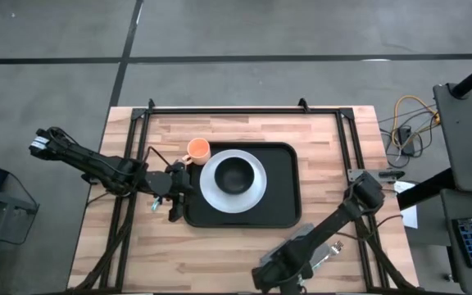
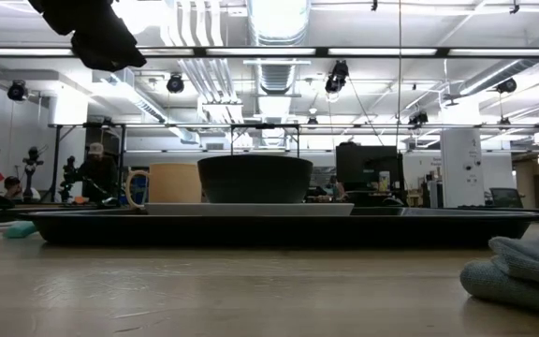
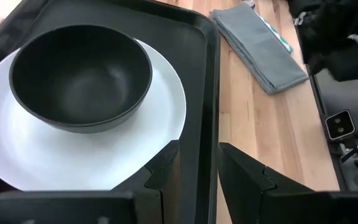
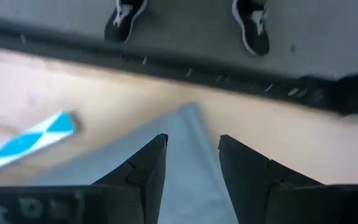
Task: Set up tray
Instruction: Put the grey napkin on the black serving tray to the right of the white plate
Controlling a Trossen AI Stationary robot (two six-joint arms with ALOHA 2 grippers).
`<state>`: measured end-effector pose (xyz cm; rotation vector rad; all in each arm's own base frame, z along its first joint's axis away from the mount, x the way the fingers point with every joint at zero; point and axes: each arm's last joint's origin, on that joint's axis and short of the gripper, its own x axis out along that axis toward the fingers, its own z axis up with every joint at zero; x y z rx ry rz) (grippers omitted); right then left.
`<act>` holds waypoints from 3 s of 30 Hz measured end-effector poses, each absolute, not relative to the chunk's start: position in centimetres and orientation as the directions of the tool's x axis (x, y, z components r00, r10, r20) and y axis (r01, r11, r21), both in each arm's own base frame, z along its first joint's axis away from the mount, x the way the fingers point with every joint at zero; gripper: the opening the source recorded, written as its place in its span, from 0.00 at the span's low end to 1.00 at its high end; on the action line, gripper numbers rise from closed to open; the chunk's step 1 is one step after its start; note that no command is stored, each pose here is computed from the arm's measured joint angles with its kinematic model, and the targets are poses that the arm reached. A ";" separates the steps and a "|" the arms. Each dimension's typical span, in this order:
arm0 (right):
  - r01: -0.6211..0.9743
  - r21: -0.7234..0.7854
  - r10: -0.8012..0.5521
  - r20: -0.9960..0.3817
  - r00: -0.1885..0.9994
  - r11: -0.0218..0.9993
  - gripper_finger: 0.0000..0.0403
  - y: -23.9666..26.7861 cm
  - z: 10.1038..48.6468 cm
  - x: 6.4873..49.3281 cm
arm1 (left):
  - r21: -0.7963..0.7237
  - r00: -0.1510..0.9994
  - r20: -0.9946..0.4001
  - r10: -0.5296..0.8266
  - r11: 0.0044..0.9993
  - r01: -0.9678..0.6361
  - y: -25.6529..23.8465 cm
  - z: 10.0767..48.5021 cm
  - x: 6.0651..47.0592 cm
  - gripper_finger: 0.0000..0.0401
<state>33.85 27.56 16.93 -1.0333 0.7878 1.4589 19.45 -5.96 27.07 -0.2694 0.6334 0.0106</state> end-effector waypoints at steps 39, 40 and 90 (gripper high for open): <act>-0.944 -0.001 0.270 -0.958 -0.093 -0.330 0.29 28.1 15.1 37.1 | -0.240 0.774 -0.630 -0.067 0.964 -0.112 -5.9 25.8 19.3 0.22; -0.945 -0.005 0.273 -0.958 -0.090 -0.328 0.29 28.0 15.2 37.2 | -0.240 0.773 -0.630 -0.067 0.964 -0.112 -5.9 25.8 19.3 0.22; -0.955 -0.183 -0.041 -0.983 0.178 0.233 0.02 22.7 23.6 36.8 | -0.292 0.763 -0.642 -0.076 0.944 -0.153 -6.0 25.4 19.2 0.22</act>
